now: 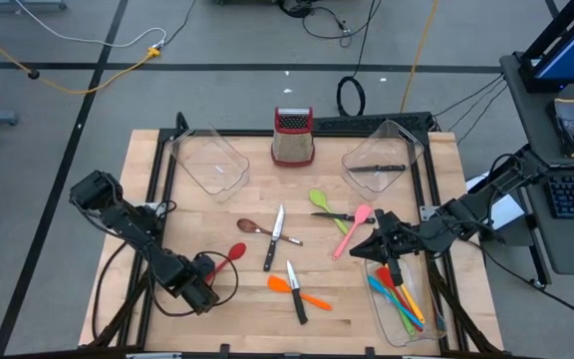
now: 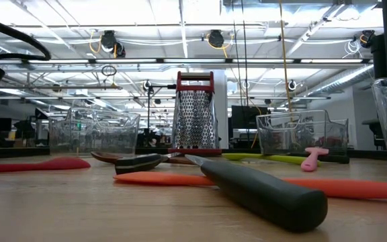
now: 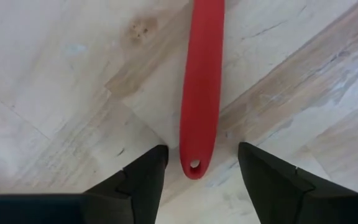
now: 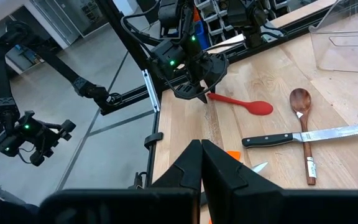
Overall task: Pick & Place Kitchen Items
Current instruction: Put the red serving spoon into the top left transparent bin
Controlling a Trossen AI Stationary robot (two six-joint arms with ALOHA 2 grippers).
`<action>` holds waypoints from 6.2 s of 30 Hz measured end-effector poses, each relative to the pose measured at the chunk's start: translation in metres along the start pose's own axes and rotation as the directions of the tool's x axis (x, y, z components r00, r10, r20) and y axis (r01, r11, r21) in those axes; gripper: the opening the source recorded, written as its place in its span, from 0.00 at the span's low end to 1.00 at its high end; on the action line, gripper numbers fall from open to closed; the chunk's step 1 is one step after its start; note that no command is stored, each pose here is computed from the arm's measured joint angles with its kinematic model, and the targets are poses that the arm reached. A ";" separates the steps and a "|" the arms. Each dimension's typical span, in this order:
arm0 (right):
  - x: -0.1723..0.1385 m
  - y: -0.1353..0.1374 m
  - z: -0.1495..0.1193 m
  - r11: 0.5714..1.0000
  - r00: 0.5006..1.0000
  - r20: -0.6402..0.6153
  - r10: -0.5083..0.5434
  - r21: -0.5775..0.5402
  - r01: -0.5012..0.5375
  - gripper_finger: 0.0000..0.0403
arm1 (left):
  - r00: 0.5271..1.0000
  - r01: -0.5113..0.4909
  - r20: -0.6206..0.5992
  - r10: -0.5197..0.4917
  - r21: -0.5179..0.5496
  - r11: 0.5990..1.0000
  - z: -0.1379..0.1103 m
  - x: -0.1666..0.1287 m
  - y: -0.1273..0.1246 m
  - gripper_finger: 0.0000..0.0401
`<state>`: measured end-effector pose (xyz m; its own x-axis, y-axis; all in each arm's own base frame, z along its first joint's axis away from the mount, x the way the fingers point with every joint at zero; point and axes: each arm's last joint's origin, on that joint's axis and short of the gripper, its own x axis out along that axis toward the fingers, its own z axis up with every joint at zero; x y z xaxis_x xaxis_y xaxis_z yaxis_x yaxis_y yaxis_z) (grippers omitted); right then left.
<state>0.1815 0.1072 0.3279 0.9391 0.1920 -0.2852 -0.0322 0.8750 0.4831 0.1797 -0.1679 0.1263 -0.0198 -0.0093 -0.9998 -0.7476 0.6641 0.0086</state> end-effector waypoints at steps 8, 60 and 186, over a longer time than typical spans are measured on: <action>0.000 0.000 0.000 1.000 1.000 0.000 0.000 0.000 0.000 0.00 | 1.000 0.007 0.030 -0.007 0.004 1.000 0.001 0.000 -0.001 0.48; 0.000 -0.001 0.001 1.000 1.000 0.001 -0.003 0.000 0.003 0.00 | 0.905 0.240 0.311 -0.289 0.186 0.953 -0.007 -0.035 -0.042 0.11; 0.079 -0.067 0.044 0.918 0.988 0.153 0.016 -0.393 0.046 0.62 | 0.965 0.262 0.238 -0.113 -0.822 0.506 0.216 -0.114 0.183 0.11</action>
<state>0.2731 0.0442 0.3091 0.9797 0.1359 -0.1473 -0.1211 0.9870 0.1054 0.1884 0.1161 0.2373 0.2236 0.0942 -0.9701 -0.9288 -0.2811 -0.2414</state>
